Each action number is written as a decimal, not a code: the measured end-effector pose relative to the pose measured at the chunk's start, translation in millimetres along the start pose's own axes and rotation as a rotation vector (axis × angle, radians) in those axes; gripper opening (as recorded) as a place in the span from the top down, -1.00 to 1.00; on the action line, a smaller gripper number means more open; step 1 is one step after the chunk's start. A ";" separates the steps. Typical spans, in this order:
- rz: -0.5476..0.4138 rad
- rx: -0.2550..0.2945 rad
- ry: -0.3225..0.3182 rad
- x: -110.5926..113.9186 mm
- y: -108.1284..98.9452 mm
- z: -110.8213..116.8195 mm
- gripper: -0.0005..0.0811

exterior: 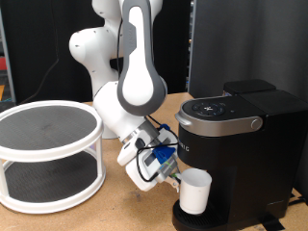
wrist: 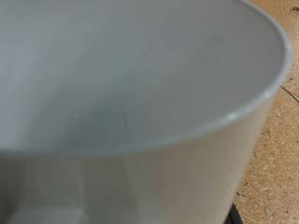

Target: Make a cup of coffee with the keurig machine

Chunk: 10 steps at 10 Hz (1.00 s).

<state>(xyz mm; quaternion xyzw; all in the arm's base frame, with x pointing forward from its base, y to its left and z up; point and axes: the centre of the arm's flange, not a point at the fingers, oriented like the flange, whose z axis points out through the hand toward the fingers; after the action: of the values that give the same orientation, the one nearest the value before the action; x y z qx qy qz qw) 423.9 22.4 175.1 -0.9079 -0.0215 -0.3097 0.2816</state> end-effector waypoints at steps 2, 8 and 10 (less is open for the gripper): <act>-0.005 -0.004 0.002 -1.1 1.1 3.2 0.81; 0.020 -0.055 0.006 -3.2 5.6 -1.8 -0.43; 0.041 -0.068 -0.033 -3.6 9.1 -15.0 -0.75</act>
<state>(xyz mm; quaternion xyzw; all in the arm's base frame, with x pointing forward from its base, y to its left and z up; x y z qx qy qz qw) 414.6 7.5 178.2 -0.9221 0.0030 -0.2895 0.2565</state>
